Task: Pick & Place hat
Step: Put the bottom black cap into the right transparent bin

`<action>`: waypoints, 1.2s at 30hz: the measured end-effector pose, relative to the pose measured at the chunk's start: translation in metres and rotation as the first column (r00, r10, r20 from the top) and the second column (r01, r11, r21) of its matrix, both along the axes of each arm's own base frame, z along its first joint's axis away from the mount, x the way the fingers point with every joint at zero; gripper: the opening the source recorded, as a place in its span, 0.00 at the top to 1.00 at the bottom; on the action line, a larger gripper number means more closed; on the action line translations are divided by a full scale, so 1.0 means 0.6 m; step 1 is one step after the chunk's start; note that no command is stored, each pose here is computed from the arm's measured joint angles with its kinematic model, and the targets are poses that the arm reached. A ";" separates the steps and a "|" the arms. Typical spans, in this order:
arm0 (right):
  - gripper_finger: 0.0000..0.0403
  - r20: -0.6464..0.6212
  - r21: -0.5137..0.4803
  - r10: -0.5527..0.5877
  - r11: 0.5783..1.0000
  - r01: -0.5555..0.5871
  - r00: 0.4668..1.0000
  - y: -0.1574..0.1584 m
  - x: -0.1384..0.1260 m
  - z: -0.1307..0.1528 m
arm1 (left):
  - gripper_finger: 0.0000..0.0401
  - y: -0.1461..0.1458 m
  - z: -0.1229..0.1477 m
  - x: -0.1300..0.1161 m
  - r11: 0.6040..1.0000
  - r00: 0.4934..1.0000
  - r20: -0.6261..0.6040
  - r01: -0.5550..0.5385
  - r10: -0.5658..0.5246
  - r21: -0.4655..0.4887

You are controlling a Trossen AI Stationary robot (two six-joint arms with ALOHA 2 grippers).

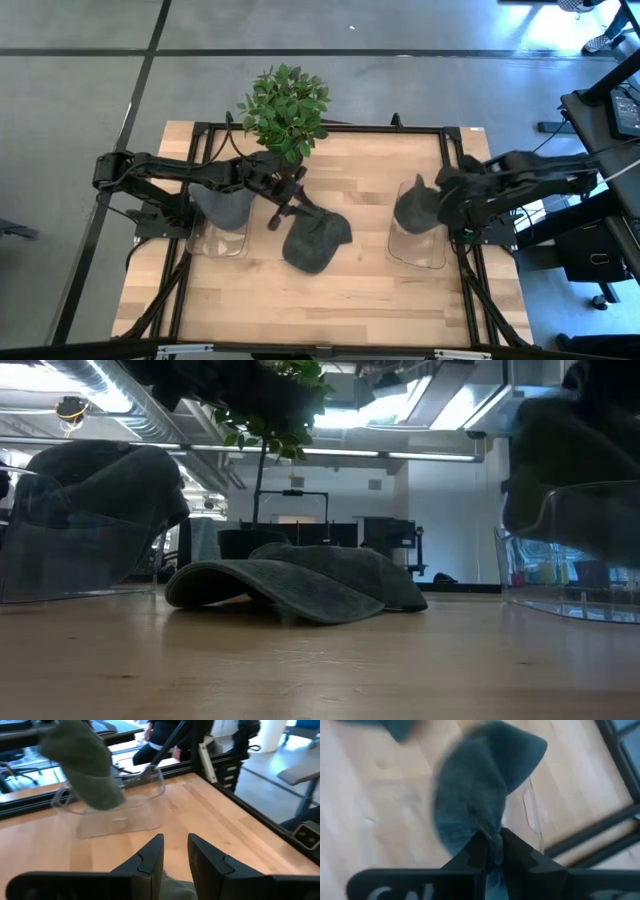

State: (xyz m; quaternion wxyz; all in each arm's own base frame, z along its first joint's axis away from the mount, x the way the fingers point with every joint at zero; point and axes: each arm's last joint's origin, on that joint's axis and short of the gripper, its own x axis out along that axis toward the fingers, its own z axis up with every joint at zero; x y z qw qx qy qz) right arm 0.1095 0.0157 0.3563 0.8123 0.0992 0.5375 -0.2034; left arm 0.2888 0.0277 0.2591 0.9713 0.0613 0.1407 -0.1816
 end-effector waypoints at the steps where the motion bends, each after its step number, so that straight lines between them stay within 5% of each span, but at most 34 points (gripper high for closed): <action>1: 0.91 -0.034 -0.014 0.009 1.000 -0.009 0.999 0.000 0.002 -0.013 | 0.79 0.000 0.000 0.000 1.000 1.000 0.000 -0.009 0.009 0.006; 8: 0.91 -0.199 -0.127 0.059 0.988 -0.086 0.978 -0.001 0.012 -0.072 | 0.79 0.003 0.001 0.001 0.999 0.999 0.014 -0.048 0.048 0.026; 16: 0.91 -0.107 -0.167 0.086 0.981 -0.103 0.991 -0.007 0.012 -0.025 | 0.79 0.003 0.004 0.002 0.998 0.998 0.030 -0.053 0.052 0.025; 23: 0.91 -0.159 -0.186 0.113 0.972 -0.142 0.981 -0.015 0.020 -0.028 | 0.80 0.005 0.004 0.003 0.995 0.995 0.032 -0.098 0.097 0.034; 36: 0.91 -0.209 -0.085 0.127 0.985 -0.147 0.970 -0.024 0.037 -0.032 | 0.80 0.005 0.005 0.003 0.994 0.994 0.030 -0.110 0.109 0.028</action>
